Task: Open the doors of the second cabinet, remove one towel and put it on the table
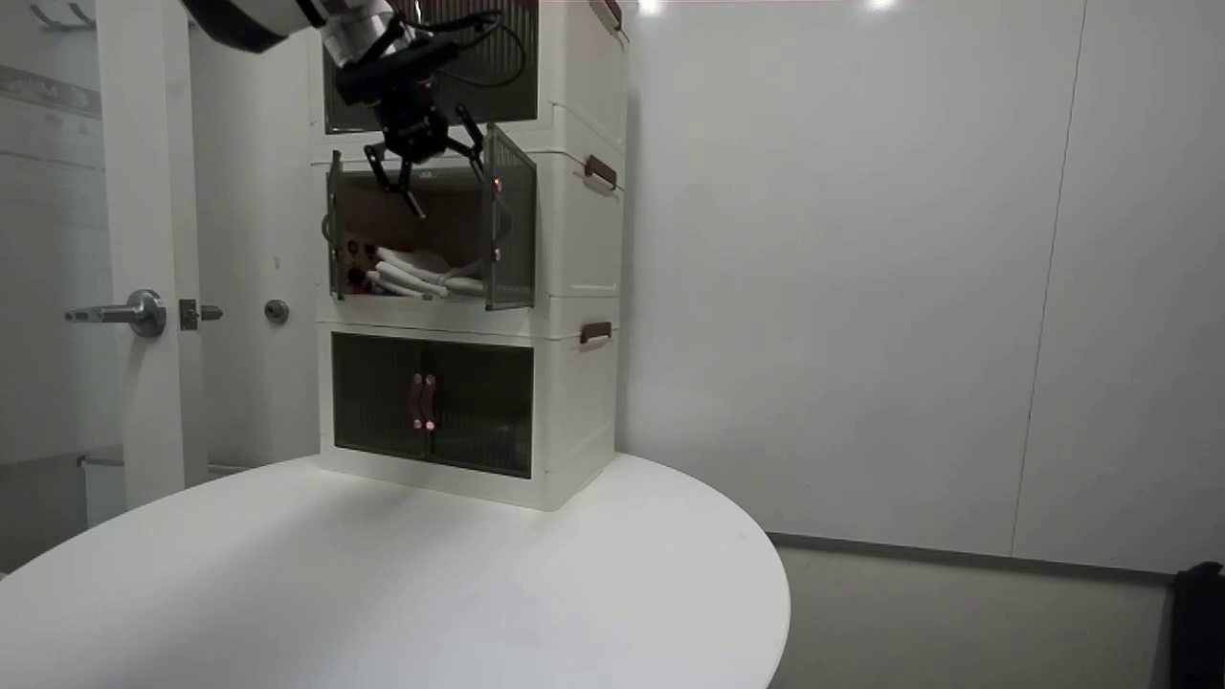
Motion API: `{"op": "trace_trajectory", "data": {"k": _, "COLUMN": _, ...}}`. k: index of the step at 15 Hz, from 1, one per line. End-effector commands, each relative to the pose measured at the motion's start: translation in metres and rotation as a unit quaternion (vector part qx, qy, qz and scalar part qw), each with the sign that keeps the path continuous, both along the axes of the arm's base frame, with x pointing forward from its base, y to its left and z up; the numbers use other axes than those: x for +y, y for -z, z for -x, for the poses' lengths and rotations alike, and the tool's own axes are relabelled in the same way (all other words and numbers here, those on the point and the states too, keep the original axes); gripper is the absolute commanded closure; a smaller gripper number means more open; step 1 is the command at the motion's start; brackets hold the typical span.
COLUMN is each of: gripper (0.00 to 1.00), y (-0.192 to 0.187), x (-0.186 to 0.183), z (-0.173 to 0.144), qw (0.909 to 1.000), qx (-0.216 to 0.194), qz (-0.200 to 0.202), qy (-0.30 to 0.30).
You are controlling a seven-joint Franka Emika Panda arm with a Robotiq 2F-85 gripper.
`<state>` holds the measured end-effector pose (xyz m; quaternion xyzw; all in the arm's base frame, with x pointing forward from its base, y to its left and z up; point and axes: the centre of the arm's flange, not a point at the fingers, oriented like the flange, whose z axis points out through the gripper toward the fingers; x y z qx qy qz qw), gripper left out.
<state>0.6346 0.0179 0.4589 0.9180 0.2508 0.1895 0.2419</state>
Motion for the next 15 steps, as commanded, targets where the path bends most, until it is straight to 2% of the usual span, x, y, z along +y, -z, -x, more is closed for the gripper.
{"op": "trace_trajectory", "data": {"k": 1, "gripper": 0.0, "y": 0.028, "x": 0.009, "z": -0.038, "qw": 0.9971, "qx": -0.003, "qz": 0.076, "qy": -0.005}}
{"op": "trace_trajectory", "data": {"k": 8, "gripper": 0.0, "y": 0.079, "x": 0.041, "z": -0.064, "qw": 0.9896, "qx": -0.011, "qz": 0.133, "qy": -0.052}}
{"op": "trace_trajectory", "data": {"k": 15, "gripper": 0.0, "y": 0.091, "x": 0.056, "z": -0.072, "qw": 0.9817, "qx": -0.067, "qz": 0.168, "qy": -0.061}}
